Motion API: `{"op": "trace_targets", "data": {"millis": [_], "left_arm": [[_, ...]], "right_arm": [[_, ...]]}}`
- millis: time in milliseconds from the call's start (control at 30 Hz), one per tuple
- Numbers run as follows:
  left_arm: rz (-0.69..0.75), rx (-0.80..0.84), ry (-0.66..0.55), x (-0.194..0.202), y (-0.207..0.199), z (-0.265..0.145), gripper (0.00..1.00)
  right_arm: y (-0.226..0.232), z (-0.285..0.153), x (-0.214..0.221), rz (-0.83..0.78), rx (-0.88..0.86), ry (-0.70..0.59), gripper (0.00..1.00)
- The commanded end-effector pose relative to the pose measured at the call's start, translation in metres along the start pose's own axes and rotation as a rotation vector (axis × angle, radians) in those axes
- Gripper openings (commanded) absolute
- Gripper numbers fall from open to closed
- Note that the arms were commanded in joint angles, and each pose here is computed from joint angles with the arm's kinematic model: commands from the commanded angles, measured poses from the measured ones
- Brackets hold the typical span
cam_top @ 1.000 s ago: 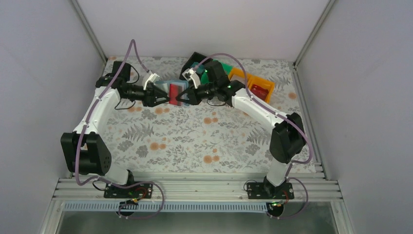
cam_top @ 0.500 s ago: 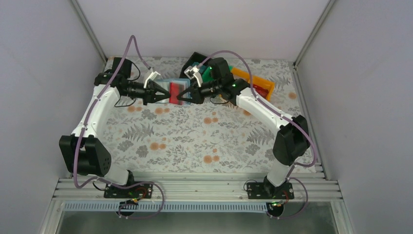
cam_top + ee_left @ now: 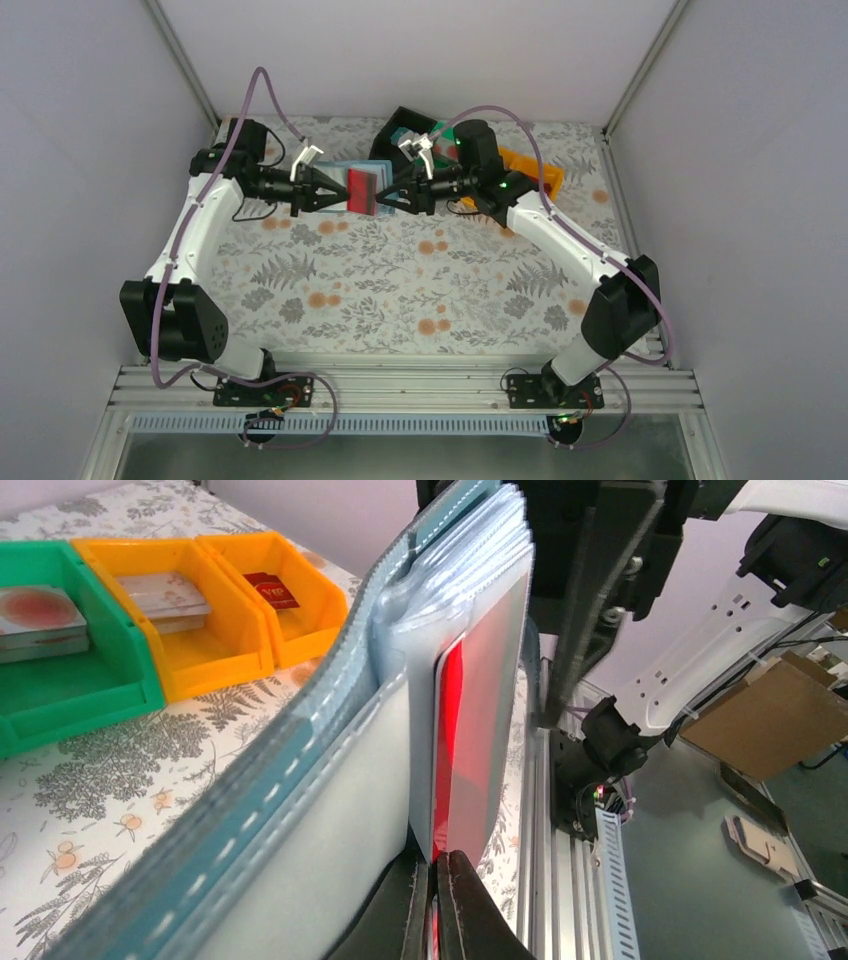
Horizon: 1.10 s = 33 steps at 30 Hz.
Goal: Take the credit cards out of the card holder
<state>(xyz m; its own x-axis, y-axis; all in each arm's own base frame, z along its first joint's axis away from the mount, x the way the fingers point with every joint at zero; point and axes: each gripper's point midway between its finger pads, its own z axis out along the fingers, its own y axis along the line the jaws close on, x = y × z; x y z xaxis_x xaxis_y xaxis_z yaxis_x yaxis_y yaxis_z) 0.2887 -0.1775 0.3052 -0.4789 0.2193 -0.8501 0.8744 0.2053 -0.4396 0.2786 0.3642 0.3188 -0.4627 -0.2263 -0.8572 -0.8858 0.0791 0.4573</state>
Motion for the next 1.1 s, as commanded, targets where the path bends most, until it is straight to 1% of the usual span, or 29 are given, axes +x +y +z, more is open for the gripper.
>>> {"op": "trace_targets", "data": {"millis": [0,67,100,133,233,400,600,700,767,833,900,967,1067], "left_arm": [[0.082,0.018,-0.047,-0.013,-0.013,-0.009,0.02],[0.082,0.016,-0.049,-0.013,-0.013,-0.009,0.02],[0.080,0.018,-0.051,-0.014,-0.013,-0.010,0.02],[0.079,0.019,-0.053,-0.013,-0.013,-0.010,0.02],[0.079,0.017,-0.055,-0.013,-0.013,-0.011,0.02],[0.082,-0.025,-0.071,-0.016,-0.006,-0.023,0.02],[0.083,-0.042,-0.067,-0.012,-0.001,-0.027,0.02],[0.084,-0.089,-0.055,-0.010,0.008,-0.032,0.02],[0.072,-0.143,-0.044,-0.008,0.019,-0.040,0.02],[0.055,-0.222,-0.031,-0.007,0.033,-0.052,0.02],[0.048,-0.314,-0.001,-0.004,0.048,-0.063,0.02],[0.062,-0.390,0.031,-0.002,0.058,-0.069,0.02],[0.076,-0.435,0.047,-0.005,0.062,-0.074,0.02]], "right_arm": [[0.005,-0.009,-0.006,-0.031,-0.022,-0.030,0.25],[0.003,-0.010,-0.006,-0.021,-0.022,-0.037,0.12],[0.002,-0.010,-0.005,-0.013,-0.028,-0.037,0.07],[0.002,-0.010,-0.004,-0.007,-0.033,-0.036,0.05],[0.002,-0.009,-0.004,-0.001,-0.037,-0.041,0.04],[-0.006,-0.021,-0.003,0.002,0.015,-0.056,0.04],[-0.007,-0.027,0.001,0.017,0.002,-0.043,0.04],[-0.015,-0.032,0.003,0.035,0.041,-0.037,0.04],[-0.033,-0.037,0.012,0.107,0.088,-0.032,0.04],[-0.058,-0.041,0.029,0.239,0.125,-0.012,0.04],[-0.081,-0.035,0.056,0.384,0.168,0.037,0.04],[-0.092,-0.020,0.084,0.492,0.143,0.085,0.04],[-0.093,0.003,0.108,0.566,0.070,0.128,0.04]]}}
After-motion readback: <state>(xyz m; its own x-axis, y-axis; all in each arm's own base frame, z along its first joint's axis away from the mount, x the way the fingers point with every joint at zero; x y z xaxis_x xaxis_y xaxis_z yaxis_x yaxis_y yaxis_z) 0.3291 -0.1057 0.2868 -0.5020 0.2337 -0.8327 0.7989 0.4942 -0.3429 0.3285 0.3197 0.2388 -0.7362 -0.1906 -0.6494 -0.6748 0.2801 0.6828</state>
